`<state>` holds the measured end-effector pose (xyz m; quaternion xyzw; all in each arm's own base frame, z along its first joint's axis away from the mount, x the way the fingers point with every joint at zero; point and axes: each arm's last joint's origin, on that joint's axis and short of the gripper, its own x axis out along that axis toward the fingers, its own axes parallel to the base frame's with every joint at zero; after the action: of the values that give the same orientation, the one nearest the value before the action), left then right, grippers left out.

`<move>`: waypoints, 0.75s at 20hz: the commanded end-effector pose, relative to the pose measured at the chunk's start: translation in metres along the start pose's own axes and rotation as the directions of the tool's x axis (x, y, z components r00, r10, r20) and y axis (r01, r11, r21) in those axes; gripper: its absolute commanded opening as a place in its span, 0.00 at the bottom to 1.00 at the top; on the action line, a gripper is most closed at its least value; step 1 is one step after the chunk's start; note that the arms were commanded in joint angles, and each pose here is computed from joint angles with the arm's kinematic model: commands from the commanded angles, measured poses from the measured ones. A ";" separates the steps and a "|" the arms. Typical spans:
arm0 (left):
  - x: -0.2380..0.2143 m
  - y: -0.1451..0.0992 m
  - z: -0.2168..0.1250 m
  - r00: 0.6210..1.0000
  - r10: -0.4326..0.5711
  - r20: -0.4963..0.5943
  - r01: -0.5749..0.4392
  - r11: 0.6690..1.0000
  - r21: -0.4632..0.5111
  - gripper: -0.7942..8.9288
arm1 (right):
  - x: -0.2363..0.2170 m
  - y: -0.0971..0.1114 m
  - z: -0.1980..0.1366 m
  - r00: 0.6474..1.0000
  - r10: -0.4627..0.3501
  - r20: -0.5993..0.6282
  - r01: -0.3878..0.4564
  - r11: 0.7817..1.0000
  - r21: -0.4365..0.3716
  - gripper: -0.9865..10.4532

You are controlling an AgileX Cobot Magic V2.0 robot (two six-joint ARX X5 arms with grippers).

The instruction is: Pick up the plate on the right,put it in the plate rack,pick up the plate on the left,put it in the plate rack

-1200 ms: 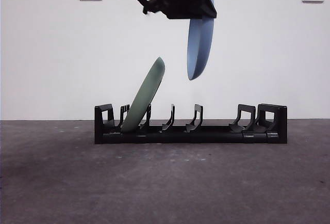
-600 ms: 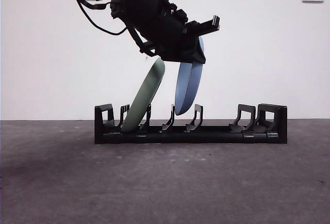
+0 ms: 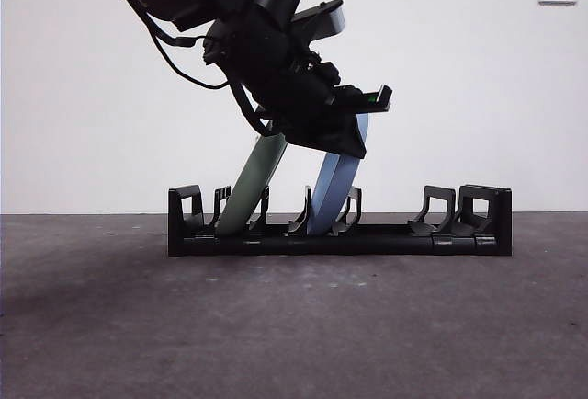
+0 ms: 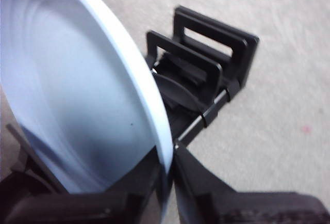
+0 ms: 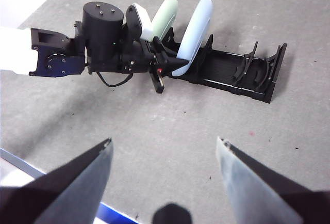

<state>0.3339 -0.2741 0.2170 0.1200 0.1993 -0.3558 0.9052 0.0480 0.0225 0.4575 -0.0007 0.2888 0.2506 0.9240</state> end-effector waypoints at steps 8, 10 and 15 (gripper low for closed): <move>0.003 -0.002 -0.003 1.000 -0.018 -0.025 0.018 1.000 0.003 0.24 | 0.001 0.000 -0.003 1.000 0.001 -0.028 -0.001 1.000 -0.002 0.39; 0.003 -0.005 0.001 0.999 -0.034 -0.016 0.034 0.999 0.004 0.28 | 0.001 0.000 -0.003 1.000 0.001 -0.028 -0.001 1.000 -0.002 0.39; -0.001 -0.014 0.012 0.999 -0.050 0.006 0.049 0.999 0.010 0.28 | 0.001 0.000 -0.003 1.000 0.001 -0.028 -0.001 1.000 -0.003 0.39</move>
<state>0.3279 -0.2869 0.2279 0.1234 0.1951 -0.3778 0.8966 0.0481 0.0225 0.4574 -0.0006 0.2889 0.2508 0.9239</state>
